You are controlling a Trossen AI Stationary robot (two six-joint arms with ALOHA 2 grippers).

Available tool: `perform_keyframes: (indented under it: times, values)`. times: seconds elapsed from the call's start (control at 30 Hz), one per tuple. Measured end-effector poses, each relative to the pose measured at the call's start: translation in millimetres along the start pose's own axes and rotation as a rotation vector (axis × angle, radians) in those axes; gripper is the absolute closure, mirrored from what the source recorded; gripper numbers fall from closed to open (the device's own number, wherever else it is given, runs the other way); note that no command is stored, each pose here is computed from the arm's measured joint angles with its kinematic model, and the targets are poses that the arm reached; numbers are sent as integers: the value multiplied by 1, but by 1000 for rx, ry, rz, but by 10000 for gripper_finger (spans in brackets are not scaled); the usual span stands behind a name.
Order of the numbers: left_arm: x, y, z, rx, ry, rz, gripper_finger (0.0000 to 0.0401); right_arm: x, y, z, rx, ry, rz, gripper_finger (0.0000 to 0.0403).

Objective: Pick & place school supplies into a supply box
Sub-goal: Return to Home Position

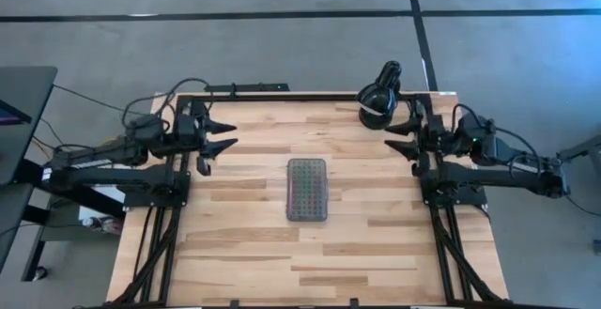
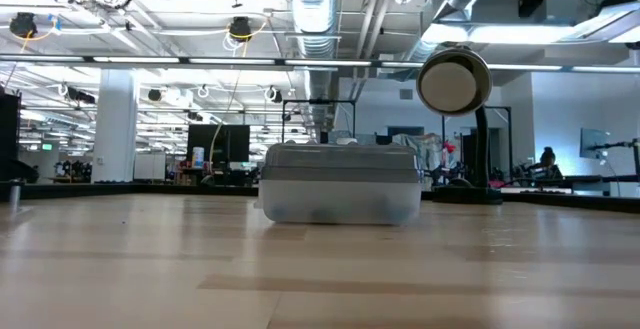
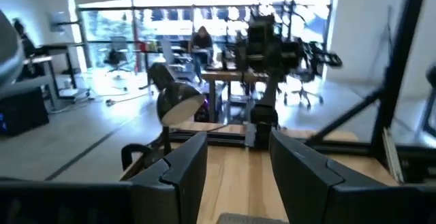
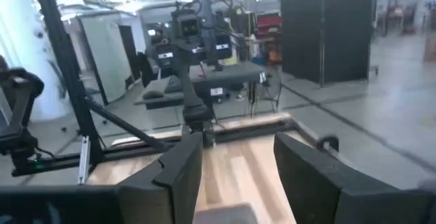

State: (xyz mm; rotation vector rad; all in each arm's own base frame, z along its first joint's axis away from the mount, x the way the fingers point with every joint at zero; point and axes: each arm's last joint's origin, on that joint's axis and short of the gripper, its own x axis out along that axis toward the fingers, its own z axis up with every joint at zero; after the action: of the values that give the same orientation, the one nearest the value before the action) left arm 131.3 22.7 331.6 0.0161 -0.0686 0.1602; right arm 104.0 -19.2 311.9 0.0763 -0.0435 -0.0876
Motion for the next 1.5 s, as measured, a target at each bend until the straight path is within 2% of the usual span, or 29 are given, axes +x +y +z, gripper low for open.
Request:
perform_keyframes:
  times: [0.13, 0.2, 0.3, 0.5, 0.6, 0.77, 0.83, 1.13, 1.4, 1.5]
  values:
    - [-4, 0, -37, -68, -55, 41, 246, -5, 0, -22, 71, -13, 14, 226]
    - [-8, -1, -49, -80, -93, 46, 246, -8, 1, -31, 89, -33, 26, 226]
    - [-17, -2, -64, -115, -107, 76, 246, -17, 1, -41, 118, -70, -16, 226]
    - [-37, -6, -69, -125, -168, 63, 246, -39, 2, -60, 159, -155, -8, 226]
    - [-45, -7, -71, -130, -155, 82, 246, -35, 1, -74, 196, -92, -28, 226]
    - [-53, -9, -73, -133, -139, 67, 246, -28, -1, -89, 232, -72, -34, 226]
    - [-54, -10, -76, -136, -127, 73, 246, -28, 0, -88, 229, -107, -27, 226]
    - [-57, -15, -112, -194, -194, 27, 246, -27, -1, -94, 249, -76, -31, 226]
    - [-53, -18, -129, -229, -158, 13, 246, -15, 1, -129, 318, -112, 15, 226]
    - [-51, -20, -137, -241, -170, 7, 246, -14, 4, -134, 337, -98, 8, 226]
